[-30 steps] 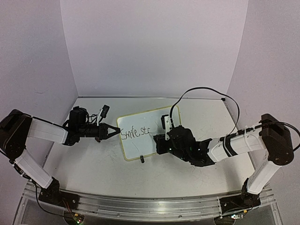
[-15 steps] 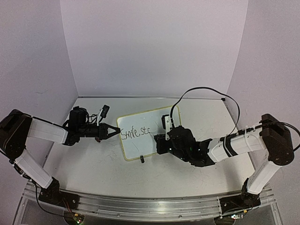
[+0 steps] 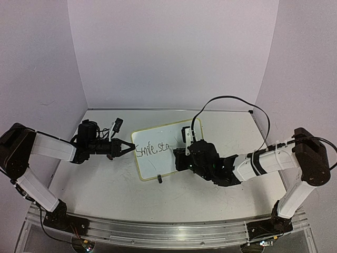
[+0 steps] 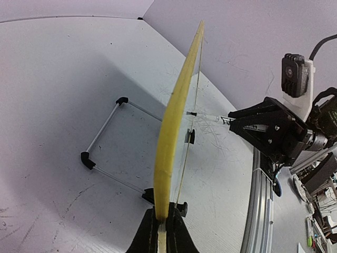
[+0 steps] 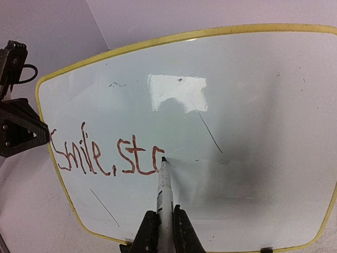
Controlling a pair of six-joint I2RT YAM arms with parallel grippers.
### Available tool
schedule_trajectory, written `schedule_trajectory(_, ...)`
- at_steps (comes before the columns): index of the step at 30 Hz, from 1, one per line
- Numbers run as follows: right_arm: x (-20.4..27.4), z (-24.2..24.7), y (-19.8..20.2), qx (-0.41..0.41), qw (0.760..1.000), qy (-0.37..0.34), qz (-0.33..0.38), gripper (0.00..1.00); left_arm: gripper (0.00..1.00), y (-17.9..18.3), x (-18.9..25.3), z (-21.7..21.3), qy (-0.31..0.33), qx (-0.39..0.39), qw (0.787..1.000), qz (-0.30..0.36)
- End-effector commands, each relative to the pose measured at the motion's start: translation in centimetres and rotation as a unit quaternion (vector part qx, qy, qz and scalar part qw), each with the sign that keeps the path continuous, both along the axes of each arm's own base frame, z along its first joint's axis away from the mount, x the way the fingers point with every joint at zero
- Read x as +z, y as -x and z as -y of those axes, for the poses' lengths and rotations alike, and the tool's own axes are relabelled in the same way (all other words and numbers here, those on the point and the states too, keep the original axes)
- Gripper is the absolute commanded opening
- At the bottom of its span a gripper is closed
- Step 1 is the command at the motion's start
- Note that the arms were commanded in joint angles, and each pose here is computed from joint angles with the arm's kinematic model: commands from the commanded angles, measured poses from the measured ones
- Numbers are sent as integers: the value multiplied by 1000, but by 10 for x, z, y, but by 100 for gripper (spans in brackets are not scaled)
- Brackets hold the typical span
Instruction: Write a sentence on the whiteboard
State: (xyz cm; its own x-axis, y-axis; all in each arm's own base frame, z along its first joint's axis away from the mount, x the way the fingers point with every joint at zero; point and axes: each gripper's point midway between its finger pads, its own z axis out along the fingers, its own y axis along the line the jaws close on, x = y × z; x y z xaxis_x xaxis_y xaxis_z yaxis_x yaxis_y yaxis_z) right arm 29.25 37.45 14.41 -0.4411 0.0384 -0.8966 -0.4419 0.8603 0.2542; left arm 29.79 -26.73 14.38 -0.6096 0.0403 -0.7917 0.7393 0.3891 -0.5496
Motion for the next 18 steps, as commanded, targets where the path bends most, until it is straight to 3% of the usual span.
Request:
schedule_trajectory(1, 20, 0, -14, -24, 999, -10, 24, 0, 0, 0, 4, 1, -7, -3, 1000, 3)
schedule_trajectory(18, 7, 4, -6, -12, 1000, 1, 6, 0, 0, -1, 4, 1, -8, -3, 1000, 4)
